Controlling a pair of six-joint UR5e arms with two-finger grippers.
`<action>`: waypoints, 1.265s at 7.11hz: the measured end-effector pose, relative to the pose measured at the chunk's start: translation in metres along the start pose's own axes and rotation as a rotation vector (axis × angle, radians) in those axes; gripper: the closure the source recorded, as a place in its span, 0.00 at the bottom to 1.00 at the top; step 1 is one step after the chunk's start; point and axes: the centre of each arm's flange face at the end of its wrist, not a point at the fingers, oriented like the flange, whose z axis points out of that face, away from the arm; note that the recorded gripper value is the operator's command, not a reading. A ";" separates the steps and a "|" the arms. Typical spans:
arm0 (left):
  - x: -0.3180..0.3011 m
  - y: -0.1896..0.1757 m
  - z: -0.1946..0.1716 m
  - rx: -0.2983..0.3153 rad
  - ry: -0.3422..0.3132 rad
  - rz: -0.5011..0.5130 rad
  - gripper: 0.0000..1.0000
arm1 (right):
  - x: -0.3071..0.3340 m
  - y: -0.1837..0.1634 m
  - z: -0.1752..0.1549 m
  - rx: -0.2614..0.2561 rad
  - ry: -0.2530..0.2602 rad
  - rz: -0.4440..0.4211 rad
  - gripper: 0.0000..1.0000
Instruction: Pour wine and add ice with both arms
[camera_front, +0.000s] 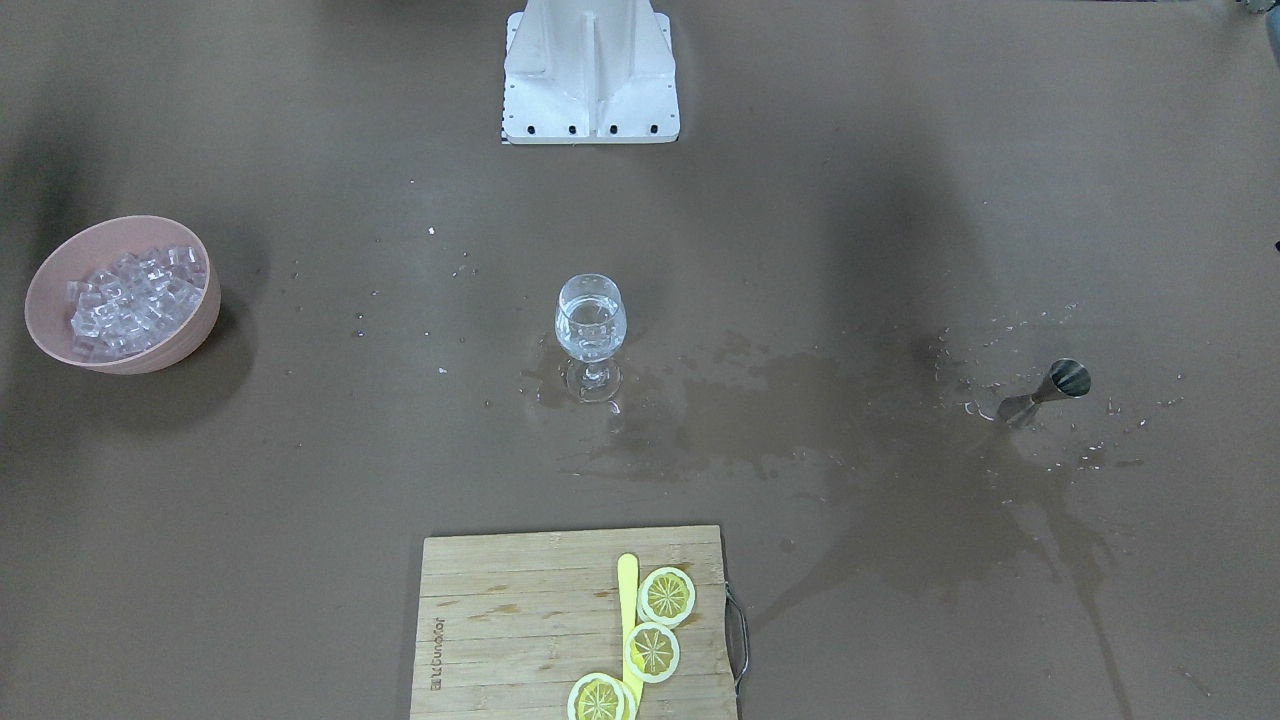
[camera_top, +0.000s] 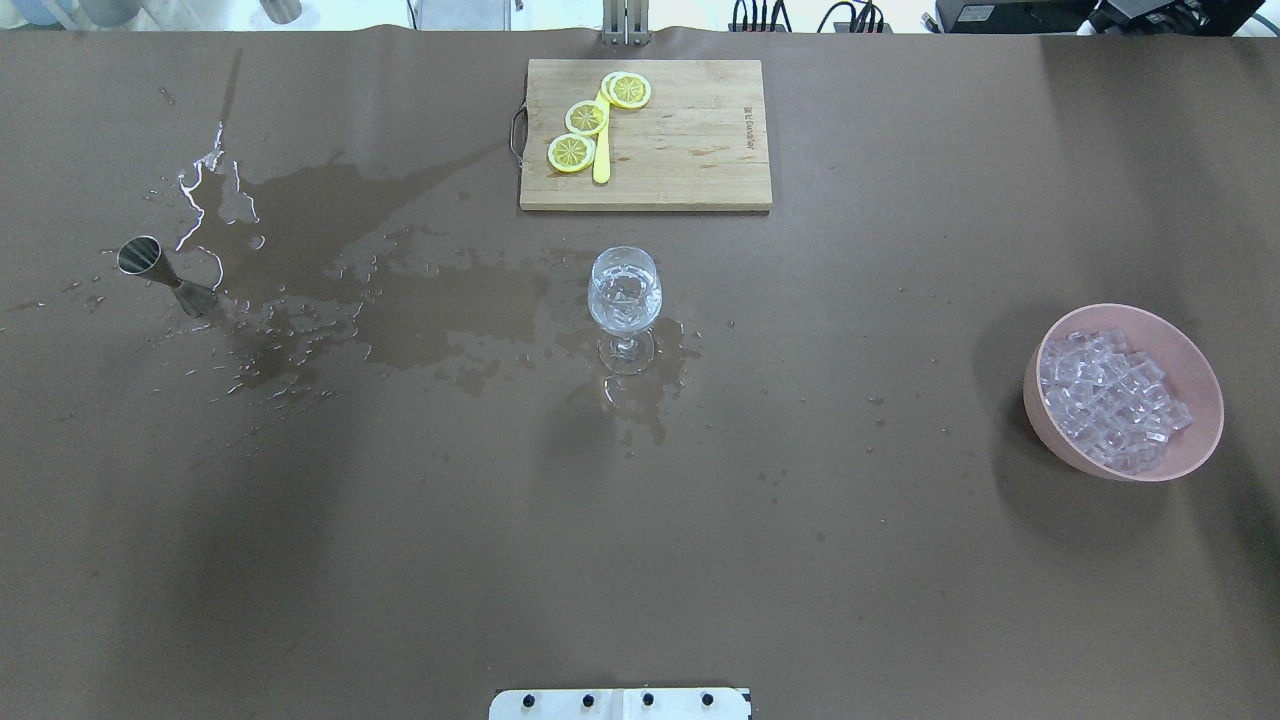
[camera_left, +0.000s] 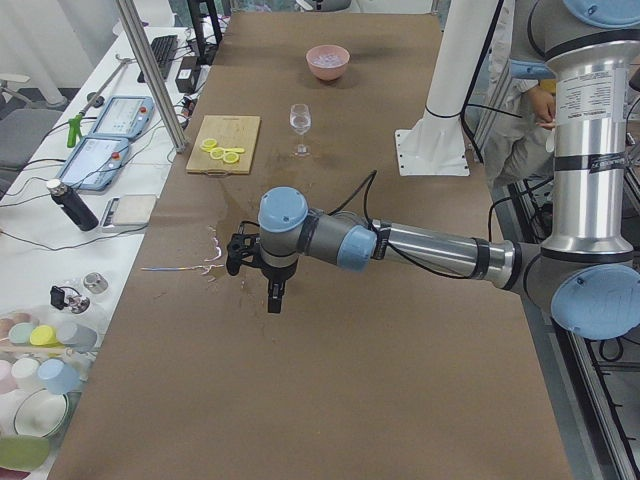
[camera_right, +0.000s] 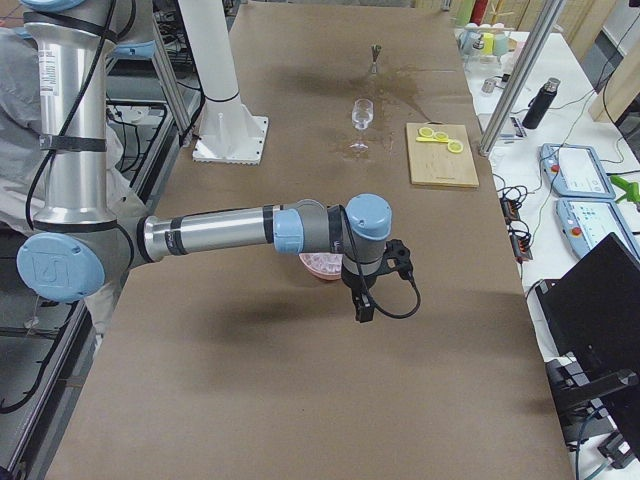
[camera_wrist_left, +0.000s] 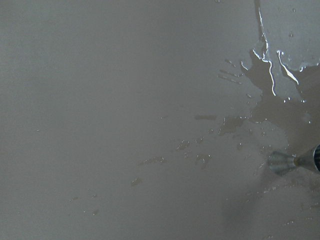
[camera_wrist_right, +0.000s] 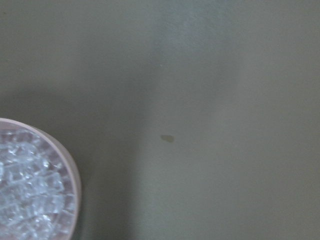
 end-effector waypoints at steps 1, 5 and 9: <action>-0.015 0.006 -0.002 -0.028 -0.011 0.028 0.02 | 0.010 0.007 0.002 -0.004 0.001 -0.004 0.00; -0.064 0.069 0.019 -0.120 -0.016 -0.024 0.02 | 0.018 0.019 -0.001 0.001 0.006 0.007 0.00; -0.049 0.069 0.001 -0.069 -0.014 0.013 0.02 | 0.022 0.021 -0.004 -0.015 0.077 0.002 0.00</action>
